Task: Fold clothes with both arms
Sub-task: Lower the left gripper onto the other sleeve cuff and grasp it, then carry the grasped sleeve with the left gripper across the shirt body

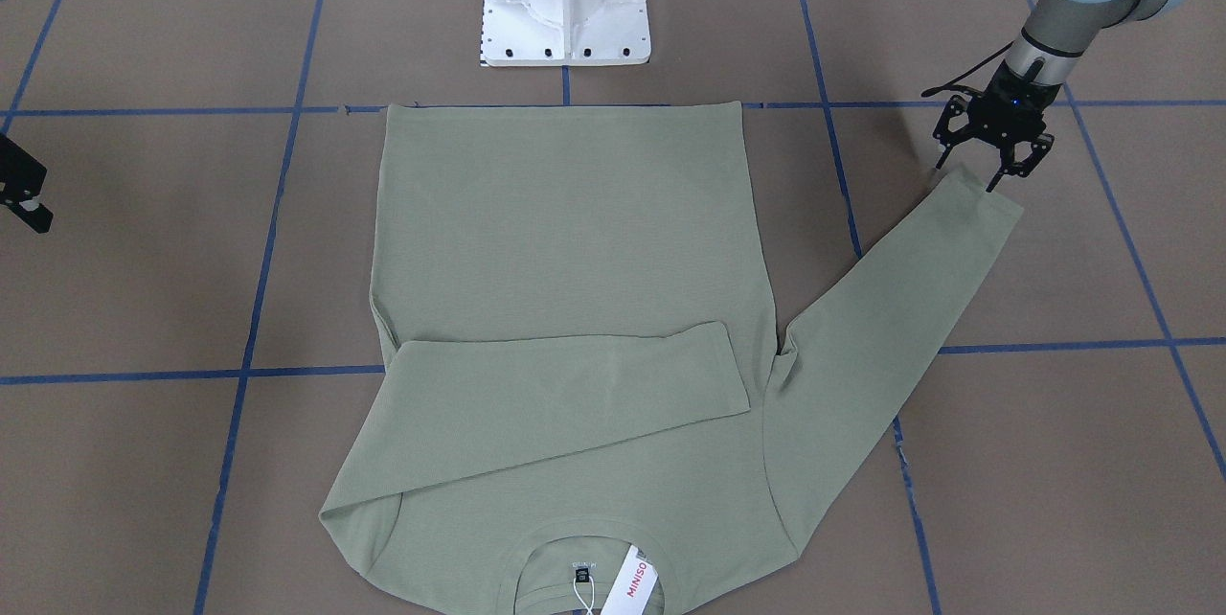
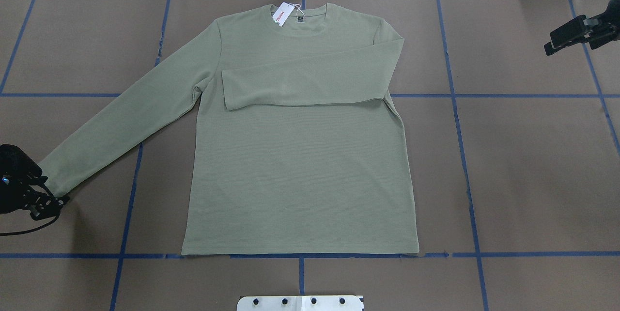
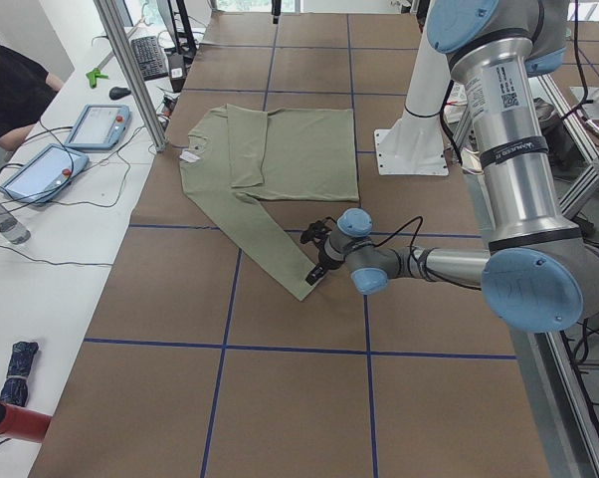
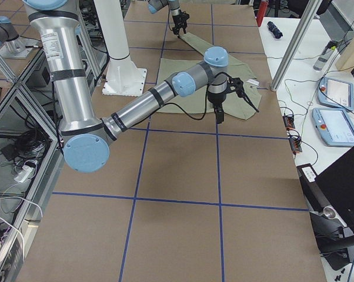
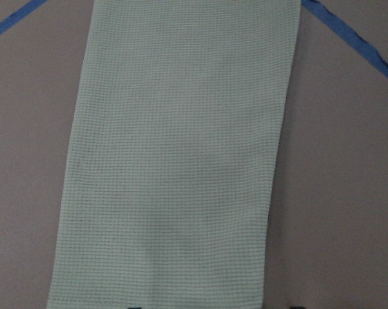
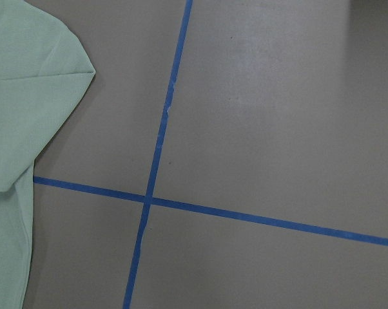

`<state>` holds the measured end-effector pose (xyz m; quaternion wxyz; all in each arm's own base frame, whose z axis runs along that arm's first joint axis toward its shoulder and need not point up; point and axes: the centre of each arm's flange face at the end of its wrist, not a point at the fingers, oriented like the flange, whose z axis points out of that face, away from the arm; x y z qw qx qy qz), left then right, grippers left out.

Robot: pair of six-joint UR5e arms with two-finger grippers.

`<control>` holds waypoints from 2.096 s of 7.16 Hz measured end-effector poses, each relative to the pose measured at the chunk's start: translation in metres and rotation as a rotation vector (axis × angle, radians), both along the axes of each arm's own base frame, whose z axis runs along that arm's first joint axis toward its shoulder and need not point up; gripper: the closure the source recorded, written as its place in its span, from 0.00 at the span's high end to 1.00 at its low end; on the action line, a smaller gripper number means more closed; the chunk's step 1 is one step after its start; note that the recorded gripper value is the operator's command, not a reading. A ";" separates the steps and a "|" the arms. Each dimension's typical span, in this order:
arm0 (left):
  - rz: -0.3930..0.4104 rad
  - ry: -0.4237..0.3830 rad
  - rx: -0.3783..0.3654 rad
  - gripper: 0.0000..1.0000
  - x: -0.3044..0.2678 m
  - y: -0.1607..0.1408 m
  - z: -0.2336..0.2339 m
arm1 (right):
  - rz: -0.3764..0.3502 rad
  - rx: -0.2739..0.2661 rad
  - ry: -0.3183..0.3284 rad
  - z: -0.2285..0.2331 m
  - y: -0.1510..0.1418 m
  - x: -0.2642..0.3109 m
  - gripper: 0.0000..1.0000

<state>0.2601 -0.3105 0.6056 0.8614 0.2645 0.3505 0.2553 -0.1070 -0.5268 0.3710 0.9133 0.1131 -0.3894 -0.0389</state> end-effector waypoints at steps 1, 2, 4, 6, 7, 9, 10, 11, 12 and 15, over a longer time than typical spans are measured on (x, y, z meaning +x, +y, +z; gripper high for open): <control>0.003 -0.003 -0.001 0.21 0.000 0.002 0.001 | 0.000 0.002 -0.002 -0.001 0.001 0.000 1.00; 0.005 -0.006 -0.003 0.00 -0.001 0.003 0.003 | -0.001 0.004 -0.004 -0.003 0.001 0.000 1.00; -0.004 -0.012 0.004 0.00 -0.003 0.003 0.003 | 0.000 0.004 -0.005 -0.003 0.001 0.000 1.00; -0.017 -0.003 0.017 0.00 -0.007 0.001 -0.004 | 0.002 0.002 -0.001 -0.001 0.001 0.000 1.00; -0.023 0.006 0.025 0.00 -0.010 -0.004 -0.010 | 0.002 -0.004 0.001 0.003 0.002 0.001 1.00; -0.078 0.049 0.080 0.00 -0.025 -0.038 -0.036 | 0.011 -0.033 0.011 0.021 0.009 0.011 1.00; -0.132 0.081 0.117 0.00 -0.031 -0.068 -0.061 | 0.018 -0.049 0.018 0.033 0.014 0.018 1.00; -0.180 0.099 0.140 0.00 -0.027 -0.106 -0.094 | 0.021 -0.057 0.024 0.039 0.016 0.022 1.00; -0.213 0.102 0.146 0.00 -0.011 -0.147 -0.139 | 0.023 -0.059 0.027 0.042 0.017 0.025 1.00; -0.285 0.134 0.092 0.00 0.049 -0.240 -0.291 | 0.028 -0.061 0.029 0.043 0.017 0.027 1.00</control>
